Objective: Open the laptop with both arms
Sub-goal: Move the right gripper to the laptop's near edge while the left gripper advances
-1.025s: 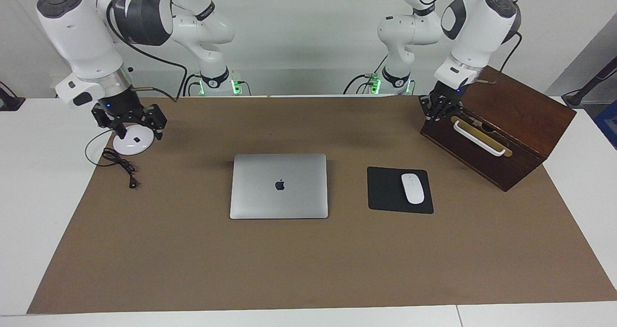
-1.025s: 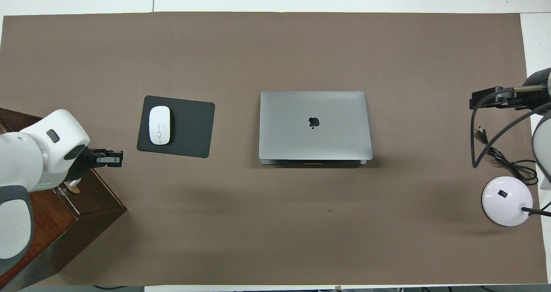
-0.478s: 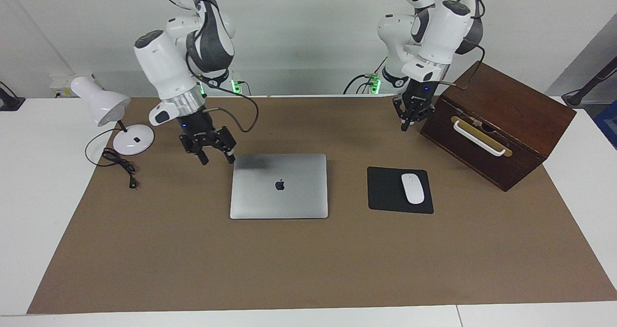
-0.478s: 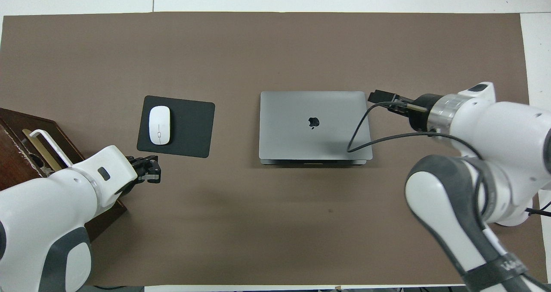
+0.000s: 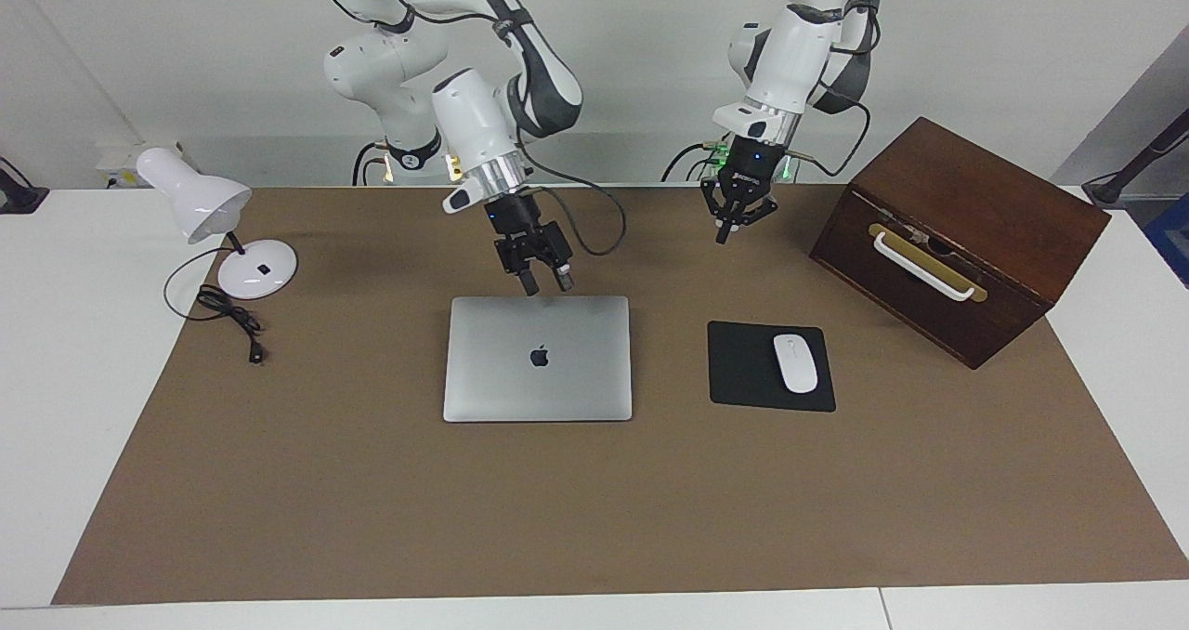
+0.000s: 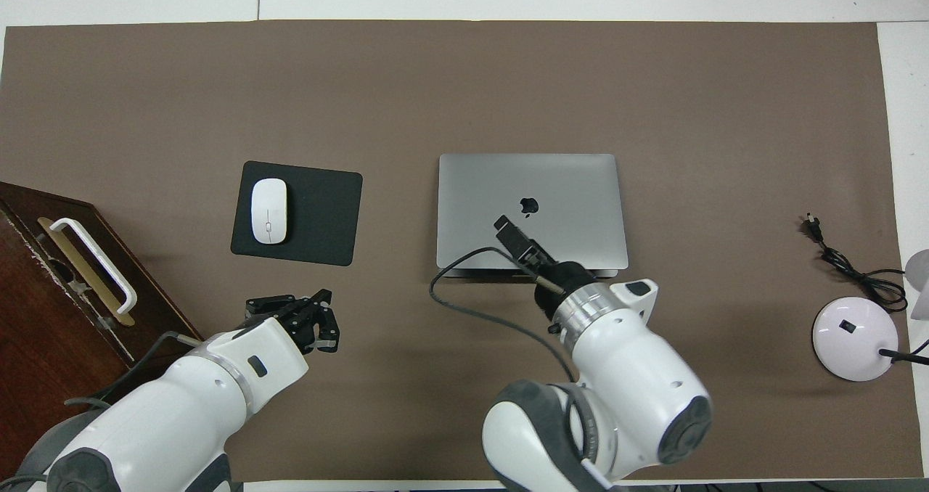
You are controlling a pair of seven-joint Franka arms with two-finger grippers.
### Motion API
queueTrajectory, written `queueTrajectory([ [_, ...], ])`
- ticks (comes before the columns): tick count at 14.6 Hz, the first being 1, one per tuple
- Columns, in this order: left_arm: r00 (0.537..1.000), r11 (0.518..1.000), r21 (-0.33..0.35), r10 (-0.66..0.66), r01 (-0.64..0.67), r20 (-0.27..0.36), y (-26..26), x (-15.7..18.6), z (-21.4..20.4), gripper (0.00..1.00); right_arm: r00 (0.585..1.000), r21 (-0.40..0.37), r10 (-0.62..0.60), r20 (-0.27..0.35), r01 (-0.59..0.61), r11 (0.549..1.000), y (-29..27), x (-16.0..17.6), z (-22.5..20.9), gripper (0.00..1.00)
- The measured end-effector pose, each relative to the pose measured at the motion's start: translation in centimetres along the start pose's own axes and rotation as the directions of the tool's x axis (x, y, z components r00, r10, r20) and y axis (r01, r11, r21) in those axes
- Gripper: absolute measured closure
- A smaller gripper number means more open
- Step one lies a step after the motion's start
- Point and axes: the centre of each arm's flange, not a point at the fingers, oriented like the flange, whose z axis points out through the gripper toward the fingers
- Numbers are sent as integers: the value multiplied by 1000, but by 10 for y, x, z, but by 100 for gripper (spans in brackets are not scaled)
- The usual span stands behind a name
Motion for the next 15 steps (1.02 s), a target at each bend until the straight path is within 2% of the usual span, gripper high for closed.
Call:
queueTrajectory([
  [3, 998, 999, -27, 39, -40, -51, 23, -20, 13, 99, 998, -12, 59, -26, -59, 998, 9, -40, 0, 0],
  [8, 986, 994, -54, 86, -95, -146, 54, -36, 61, 99, 989, -20, 144, -40, -145, 989, 16, -66, -11, 0],
  [11, 977, 993, -48, 97, -108, -188, 58, -52, 104, 99, 982, -31, 184, -39, -185, 982, 21, -70, -12, 0],
  [15, 972, 993, -43, 98, -110, -213, 58, -57, 119, 99, 973, -40, 221, -59, -224, 974, 26, -60, -11, 0],
])
